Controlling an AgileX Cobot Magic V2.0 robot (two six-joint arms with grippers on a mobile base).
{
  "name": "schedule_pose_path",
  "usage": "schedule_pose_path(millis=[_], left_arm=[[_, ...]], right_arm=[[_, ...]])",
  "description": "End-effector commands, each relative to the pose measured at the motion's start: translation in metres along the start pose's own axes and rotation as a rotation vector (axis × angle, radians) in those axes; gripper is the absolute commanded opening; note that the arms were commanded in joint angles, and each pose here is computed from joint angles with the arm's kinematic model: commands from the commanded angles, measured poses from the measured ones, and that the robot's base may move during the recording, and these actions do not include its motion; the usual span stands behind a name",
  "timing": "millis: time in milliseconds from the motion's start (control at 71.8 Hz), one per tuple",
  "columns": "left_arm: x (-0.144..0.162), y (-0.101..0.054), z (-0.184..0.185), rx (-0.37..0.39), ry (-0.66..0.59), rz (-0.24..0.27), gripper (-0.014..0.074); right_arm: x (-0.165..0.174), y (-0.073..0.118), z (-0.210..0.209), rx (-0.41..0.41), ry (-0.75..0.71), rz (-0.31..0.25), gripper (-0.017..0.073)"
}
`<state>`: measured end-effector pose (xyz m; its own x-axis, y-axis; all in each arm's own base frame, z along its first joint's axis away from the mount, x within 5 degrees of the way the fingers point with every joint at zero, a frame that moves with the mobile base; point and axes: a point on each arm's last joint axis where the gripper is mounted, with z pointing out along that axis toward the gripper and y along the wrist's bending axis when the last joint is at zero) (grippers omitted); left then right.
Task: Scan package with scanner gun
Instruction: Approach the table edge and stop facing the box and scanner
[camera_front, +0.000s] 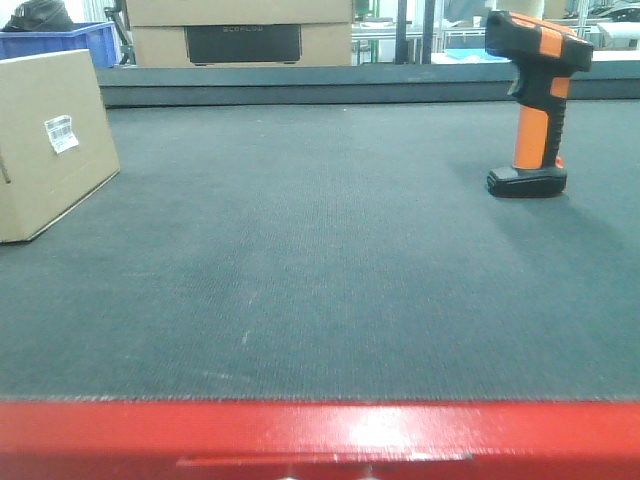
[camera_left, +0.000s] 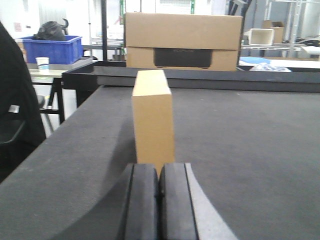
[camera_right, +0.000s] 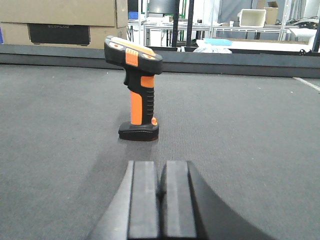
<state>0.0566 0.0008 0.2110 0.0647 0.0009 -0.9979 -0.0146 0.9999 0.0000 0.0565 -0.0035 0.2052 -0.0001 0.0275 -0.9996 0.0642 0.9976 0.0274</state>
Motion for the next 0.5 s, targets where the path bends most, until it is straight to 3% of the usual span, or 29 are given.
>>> schedule_pose_path(millis=[0, 488], left_arm=[[-0.0022, 0.0013, -0.0004, -0.023, -0.022, 0.002, -0.0111], [-0.0022, 0.0017, -0.0004, -0.030, -0.022, 0.002, -0.0111]], right_arm=[[-0.0018, 0.0000, -0.0001, 0.000, -0.021, 0.002, -0.0168], [-0.0018, 0.0000, -0.0001, 0.000, -0.021, 0.002, -0.0168]])
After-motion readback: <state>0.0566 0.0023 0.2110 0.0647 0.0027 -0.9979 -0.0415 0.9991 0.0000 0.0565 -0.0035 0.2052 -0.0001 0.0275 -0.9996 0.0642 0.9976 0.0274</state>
